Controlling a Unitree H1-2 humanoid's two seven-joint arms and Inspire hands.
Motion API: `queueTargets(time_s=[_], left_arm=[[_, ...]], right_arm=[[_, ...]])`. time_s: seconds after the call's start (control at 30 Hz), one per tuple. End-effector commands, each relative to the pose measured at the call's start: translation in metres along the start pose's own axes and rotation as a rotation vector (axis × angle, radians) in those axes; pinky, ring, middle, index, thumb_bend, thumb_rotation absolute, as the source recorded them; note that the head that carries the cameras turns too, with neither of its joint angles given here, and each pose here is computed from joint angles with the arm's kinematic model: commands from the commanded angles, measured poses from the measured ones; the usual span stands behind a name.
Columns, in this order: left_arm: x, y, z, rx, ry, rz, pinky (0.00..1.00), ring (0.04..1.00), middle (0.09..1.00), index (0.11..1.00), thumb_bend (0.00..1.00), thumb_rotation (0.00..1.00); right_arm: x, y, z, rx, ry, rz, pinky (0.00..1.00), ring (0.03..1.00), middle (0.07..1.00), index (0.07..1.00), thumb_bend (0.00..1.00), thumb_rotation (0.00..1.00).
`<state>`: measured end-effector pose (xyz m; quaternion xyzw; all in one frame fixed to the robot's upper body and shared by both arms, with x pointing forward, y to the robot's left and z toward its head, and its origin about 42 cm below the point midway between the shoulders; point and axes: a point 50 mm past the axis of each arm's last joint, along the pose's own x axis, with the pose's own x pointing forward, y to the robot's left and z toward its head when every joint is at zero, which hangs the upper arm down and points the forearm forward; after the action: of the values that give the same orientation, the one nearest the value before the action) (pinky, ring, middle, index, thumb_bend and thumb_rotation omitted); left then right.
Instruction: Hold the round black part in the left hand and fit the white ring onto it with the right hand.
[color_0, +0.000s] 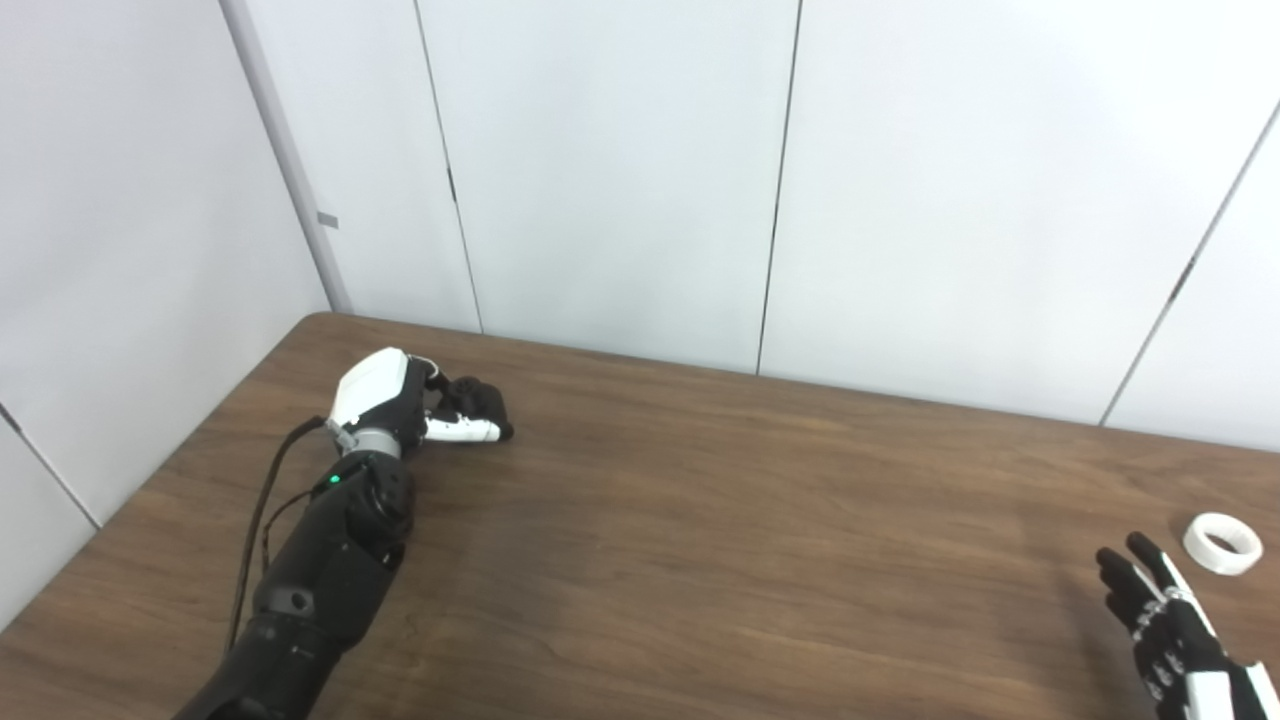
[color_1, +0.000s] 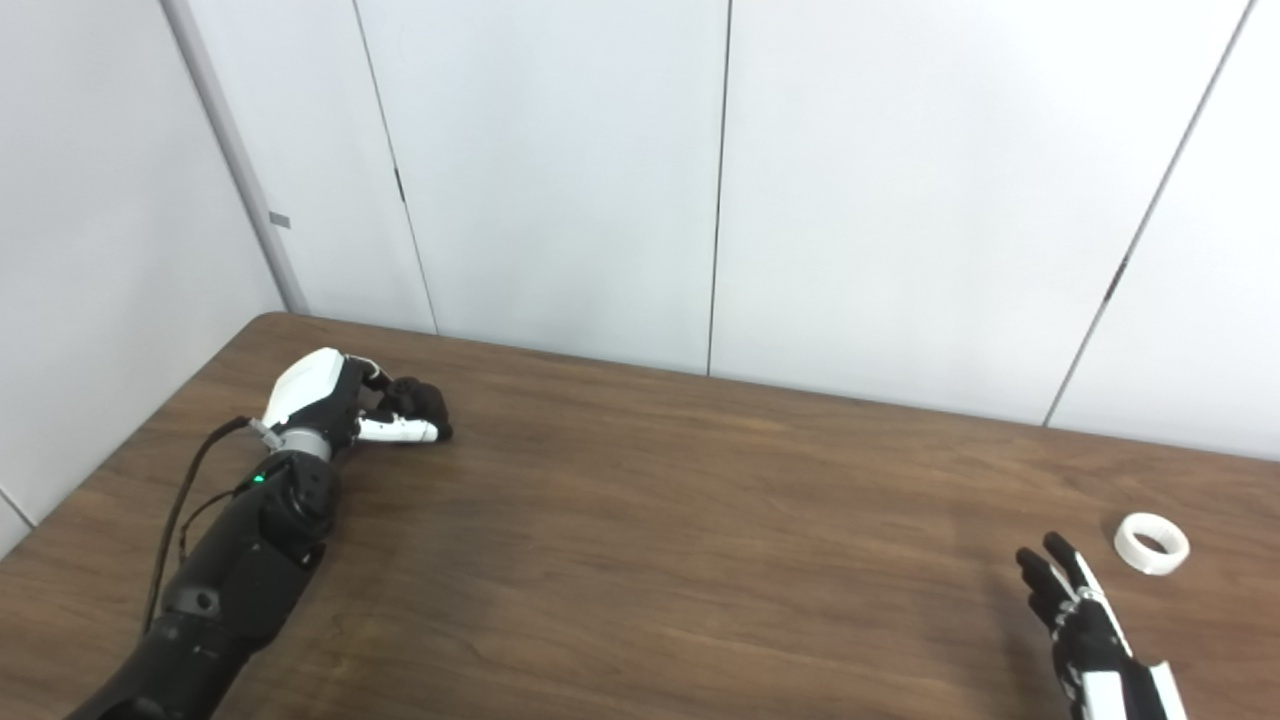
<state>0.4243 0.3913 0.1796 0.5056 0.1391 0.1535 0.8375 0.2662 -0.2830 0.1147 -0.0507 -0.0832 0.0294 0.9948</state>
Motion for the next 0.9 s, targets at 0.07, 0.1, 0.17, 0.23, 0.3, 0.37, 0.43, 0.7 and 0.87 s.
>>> queueTargets(time_s=[0.07,0.1,0.17,0.23,0.3,0.37,0.43,0.7,0.87], left_arm=[[0.006,0.034,0.008,0.027,-0.054,0.105,1.0,0.907,0.779,0.485,0.52,0.04],[0.005,0.034,0.008,0.027,-0.056,0.105,1.0,0.908,0.778,0.485,0.52,0.04],[0.002,0.036,0.009,0.035,-0.066,0.108,1.0,0.91,0.771,0.485,0.52,0.04],[-0.002,0.037,0.01,0.045,-0.077,0.115,1.0,0.901,0.754,0.485,0.52,0.04],[-0.009,0.037,0.013,0.051,-0.095,0.12,1.0,0.896,0.744,0.486,0.52,0.04],[-0.017,0.036,0.017,0.039,-0.117,0.126,1.0,0.896,0.739,0.486,0.52,0.04],[-0.025,0.034,0.021,0.026,-0.14,0.132,1.0,0.898,0.737,0.485,0.52,0.04],[-0.063,0.022,0.043,0.003,-0.24,0.127,1.0,0.895,0.749,0.484,0.52,0.05],[-0.089,0.016,0.058,-0.014,-0.298,0.116,1.0,0.885,0.75,0.484,0.52,0.05]], right_arm=[[-0.022,0.001,-0.029,0.016,0.099,-0.016,0.95,0.924,0.898,0.936,0.68,1.0],[-0.022,0.001,-0.029,0.013,0.1,-0.015,0.95,0.923,0.898,0.937,0.68,1.0],[-0.022,0.001,-0.029,0.011,0.101,-0.016,0.94,0.92,0.896,0.936,0.69,1.0],[-0.022,0.001,-0.029,0.009,0.096,-0.016,0.94,0.915,0.894,0.934,0.68,1.0],[-0.021,0.002,-0.029,0.008,0.092,-0.018,0.93,0.907,0.89,0.931,0.68,1.0],[-0.021,0.002,-0.029,0.012,0.09,-0.018,0.93,0.904,0.887,0.928,0.68,0.99],[-0.02,0.002,-0.029,0.015,0.092,-0.014,0.93,0.909,0.888,0.929,0.68,0.99],[-0.019,0.006,-0.028,0.014,0.091,-0.011,0.93,0.916,0.896,0.935,0.69,0.99],[-0.017,0.01,-0.026,0.016,0.084,-0.012,0.93,0.916,0.89,0.929,0.69,0.98]])
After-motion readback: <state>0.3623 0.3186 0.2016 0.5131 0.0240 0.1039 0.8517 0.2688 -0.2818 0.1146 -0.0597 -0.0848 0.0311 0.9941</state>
